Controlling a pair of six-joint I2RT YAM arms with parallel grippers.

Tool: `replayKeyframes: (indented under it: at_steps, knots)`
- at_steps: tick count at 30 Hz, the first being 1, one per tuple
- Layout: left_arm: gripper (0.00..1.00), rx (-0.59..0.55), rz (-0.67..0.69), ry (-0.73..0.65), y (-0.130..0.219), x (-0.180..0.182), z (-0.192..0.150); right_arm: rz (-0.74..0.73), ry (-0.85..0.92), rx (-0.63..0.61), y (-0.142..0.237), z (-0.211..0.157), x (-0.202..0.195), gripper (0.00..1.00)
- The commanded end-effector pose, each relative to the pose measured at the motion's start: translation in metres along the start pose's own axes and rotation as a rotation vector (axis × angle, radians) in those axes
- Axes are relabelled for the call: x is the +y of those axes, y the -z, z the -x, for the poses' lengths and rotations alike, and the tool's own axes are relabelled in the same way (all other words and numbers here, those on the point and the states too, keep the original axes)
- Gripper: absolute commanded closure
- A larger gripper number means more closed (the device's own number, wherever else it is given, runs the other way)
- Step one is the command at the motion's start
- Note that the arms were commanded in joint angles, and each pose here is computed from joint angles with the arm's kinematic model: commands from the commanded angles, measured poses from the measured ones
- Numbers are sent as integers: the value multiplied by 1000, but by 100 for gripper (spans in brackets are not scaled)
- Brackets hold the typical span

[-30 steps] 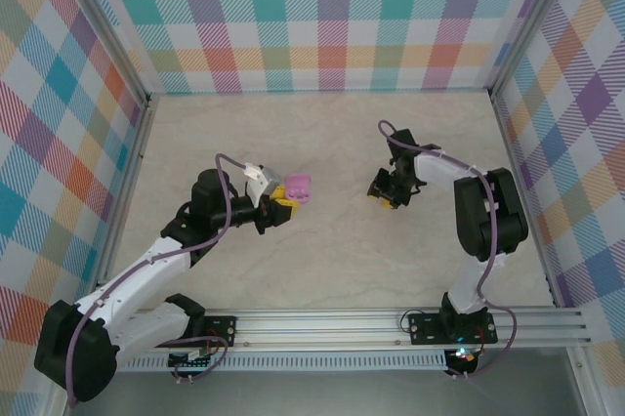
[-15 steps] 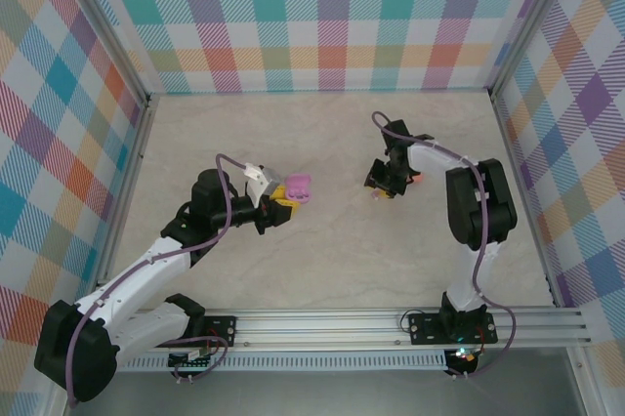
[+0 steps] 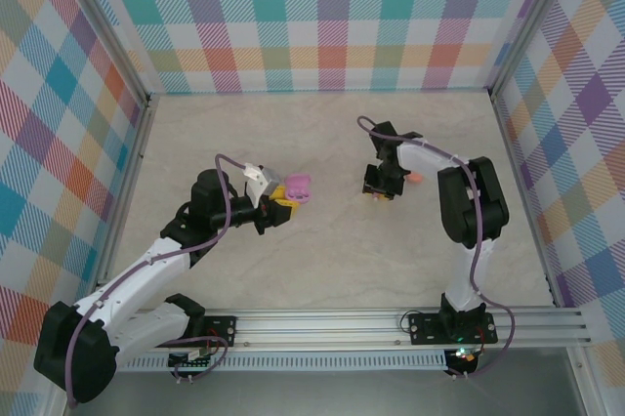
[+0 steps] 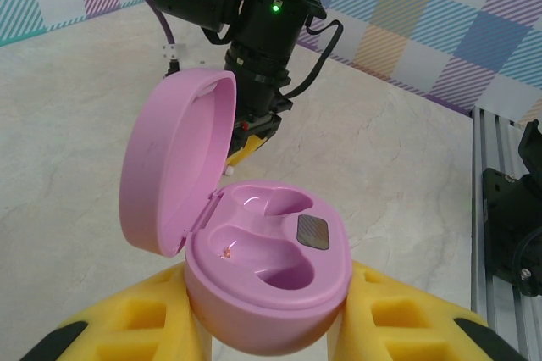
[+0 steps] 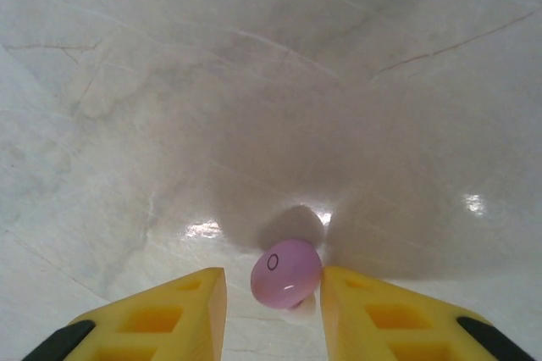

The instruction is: Insert the wireless bluetooth earbuds into the charging case

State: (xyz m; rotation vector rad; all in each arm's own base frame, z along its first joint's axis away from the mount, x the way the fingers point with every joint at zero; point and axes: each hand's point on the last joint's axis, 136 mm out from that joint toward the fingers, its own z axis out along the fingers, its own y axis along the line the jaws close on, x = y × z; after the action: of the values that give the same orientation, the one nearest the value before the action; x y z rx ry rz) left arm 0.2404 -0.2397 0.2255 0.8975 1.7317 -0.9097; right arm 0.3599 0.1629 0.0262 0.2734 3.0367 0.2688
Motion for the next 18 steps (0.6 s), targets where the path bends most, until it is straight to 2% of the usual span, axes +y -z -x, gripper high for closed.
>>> replayKeyframes:
  at_steps: [1,18]
  knots:
    - [82,-28,2,-32,5,-1,13,-72,54,8,0,1,-6,66]
    - [82,-29,7,-33,7,-2,11,-142,111,72,-13,-6,-11,73]
